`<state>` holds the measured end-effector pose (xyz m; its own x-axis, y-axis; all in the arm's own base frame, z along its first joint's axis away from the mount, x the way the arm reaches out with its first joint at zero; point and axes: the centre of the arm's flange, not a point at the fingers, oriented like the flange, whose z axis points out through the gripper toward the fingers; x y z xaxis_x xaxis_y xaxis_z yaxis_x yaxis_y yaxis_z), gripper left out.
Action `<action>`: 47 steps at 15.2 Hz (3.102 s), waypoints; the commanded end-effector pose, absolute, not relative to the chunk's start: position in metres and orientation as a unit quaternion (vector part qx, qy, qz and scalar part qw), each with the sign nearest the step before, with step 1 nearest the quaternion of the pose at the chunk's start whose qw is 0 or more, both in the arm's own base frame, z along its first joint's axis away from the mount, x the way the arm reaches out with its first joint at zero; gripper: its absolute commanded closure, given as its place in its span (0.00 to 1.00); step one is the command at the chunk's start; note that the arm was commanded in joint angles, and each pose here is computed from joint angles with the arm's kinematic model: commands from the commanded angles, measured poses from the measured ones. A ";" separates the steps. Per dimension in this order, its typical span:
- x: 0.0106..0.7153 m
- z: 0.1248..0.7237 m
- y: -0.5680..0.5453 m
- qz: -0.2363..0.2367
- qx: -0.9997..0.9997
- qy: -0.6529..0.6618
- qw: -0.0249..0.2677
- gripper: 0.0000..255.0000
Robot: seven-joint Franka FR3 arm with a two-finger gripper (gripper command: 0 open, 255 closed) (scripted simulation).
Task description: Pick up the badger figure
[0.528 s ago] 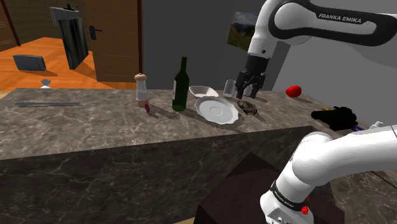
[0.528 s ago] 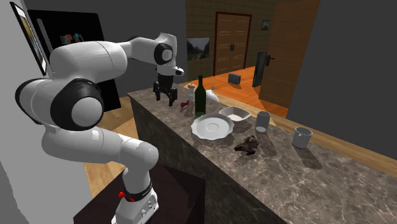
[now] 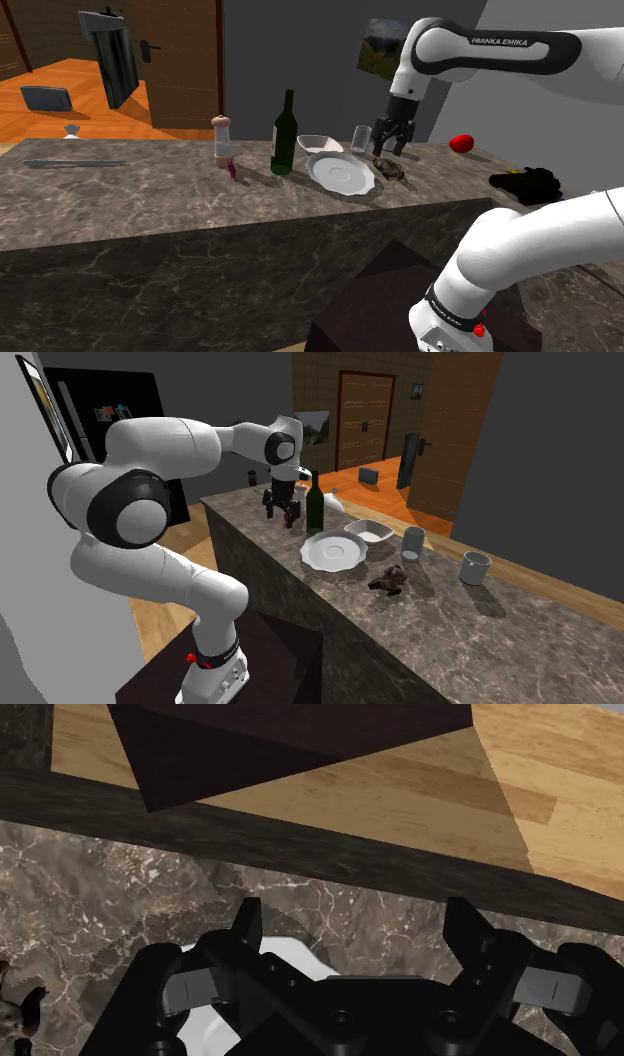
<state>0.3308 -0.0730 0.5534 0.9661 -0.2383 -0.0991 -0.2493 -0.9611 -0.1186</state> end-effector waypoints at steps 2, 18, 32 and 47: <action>0.339 0.537 -0.110 0.041 -0.987 0.137 0.066 0.00; 0.371 0.451 -0.302 0.038 -0.974 0.211 0.074 0.00; 0.377 0.380 -0.438 0.036 -0.961 0.262 0.079 0.00; 0.376 0.349 -0.438 0.036 -0.961 0.262 0.079 1.00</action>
<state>0.3764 -0.4382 0.3505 0.8604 -0.4975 -0.1101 -0.5089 -0.8503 -0.1344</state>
